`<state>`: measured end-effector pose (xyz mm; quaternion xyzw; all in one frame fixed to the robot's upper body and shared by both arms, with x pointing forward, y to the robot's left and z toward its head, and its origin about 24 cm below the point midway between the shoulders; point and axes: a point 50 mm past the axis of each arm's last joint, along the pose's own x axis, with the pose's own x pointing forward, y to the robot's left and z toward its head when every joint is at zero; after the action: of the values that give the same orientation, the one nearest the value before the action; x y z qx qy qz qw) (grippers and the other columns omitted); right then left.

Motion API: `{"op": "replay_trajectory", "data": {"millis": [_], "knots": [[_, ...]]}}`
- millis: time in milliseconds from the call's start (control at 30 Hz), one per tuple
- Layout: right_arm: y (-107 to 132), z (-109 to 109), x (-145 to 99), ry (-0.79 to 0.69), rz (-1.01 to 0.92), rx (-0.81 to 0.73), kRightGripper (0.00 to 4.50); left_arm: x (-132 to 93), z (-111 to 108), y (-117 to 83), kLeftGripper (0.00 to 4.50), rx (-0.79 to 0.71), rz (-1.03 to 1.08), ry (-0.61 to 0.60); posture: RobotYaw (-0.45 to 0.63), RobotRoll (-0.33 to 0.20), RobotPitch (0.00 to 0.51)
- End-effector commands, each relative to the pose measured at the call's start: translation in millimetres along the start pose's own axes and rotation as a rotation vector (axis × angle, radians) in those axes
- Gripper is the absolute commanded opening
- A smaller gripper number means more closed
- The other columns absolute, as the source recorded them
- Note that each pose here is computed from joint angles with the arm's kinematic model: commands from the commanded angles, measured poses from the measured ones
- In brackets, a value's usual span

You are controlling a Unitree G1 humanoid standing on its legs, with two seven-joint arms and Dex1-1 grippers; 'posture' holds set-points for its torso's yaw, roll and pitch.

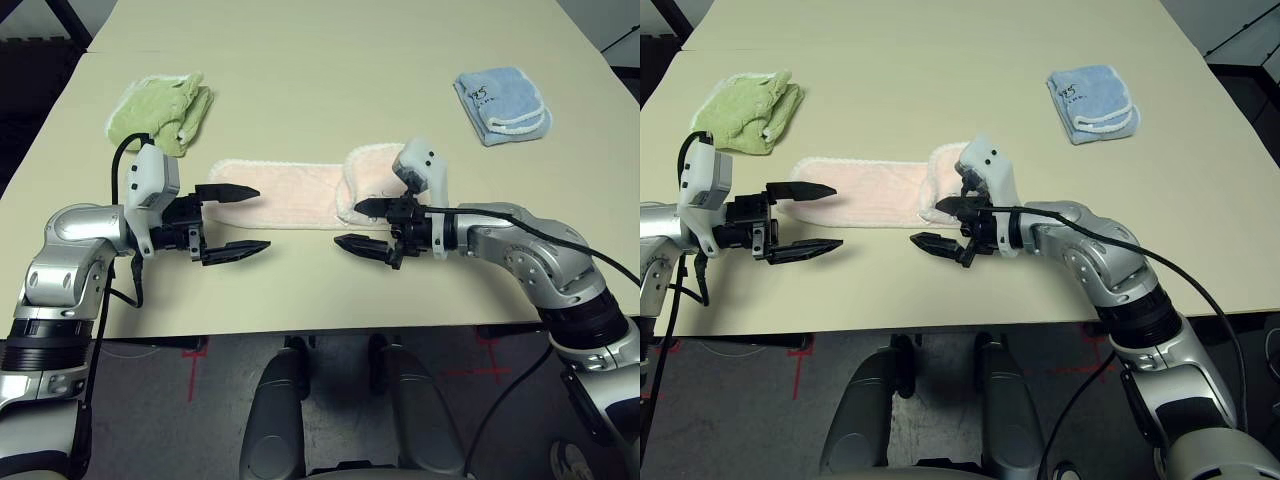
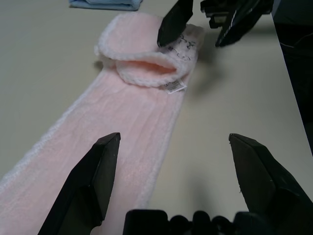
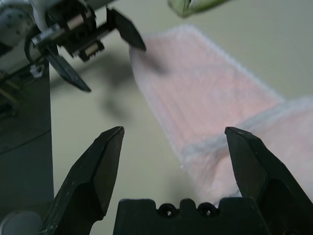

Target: Fold the towel and set it aside.

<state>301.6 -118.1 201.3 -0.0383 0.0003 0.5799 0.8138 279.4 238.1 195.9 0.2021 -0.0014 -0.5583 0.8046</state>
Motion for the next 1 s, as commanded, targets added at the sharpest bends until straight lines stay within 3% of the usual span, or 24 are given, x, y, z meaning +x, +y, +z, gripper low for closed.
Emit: {"op": "replay_trajectory", "data": {"millis": [33,167,367,633,800,900,1000], "knots": [[-22.8,4.0,-24.3,-0.025,0.023,-0.165,4.47,3.2,-3.9,-1.7,4.50,-0.026,-0.003,0.003,-0.08,0.000,0.228],[-47.9,-0.8,-50.0,-0.060,0.060,-0.294,4.47,2.7,-4.5,0.6,4.50,-0.050,0.041,-0.013,-0.07,0.000,0.233],[-67.2,-12.0,-74.3,-0.019,0.125,-0.337,4.47,-0.6,-10.0,6.4,4.50,-0.116,0.222,-0.029,-0.04,0.000,0.240],[-66.1,-22.1,-94.9,0.083,0.192,-0.305,4.47,-4.4,-10.4,4.3,4.50,-0.169,0.317,-0.033,-0.01,0.000,0.242],[-62.3,-21.4,-100.7,0.098,0.207,-0.279,4.47,-19.9,0.3,12.5,4.50,-0.238,0.368,-0.022,-0.01,0.000,0.249],[-59.4,-21.7,-99.0,0.098,0.226,-0.281,4.47,-33.0,12.1,19.2,4.50,-0.331,0.399,-0.001,-0.01,0.000,0.252],[-59.2,-22.6,-95.5,0.085,0.229,-0.278,4.47,-43.4,20.7,22.3,4.50,-0.517,0.427,-0.009,0.00,0.000,0.255]]}}
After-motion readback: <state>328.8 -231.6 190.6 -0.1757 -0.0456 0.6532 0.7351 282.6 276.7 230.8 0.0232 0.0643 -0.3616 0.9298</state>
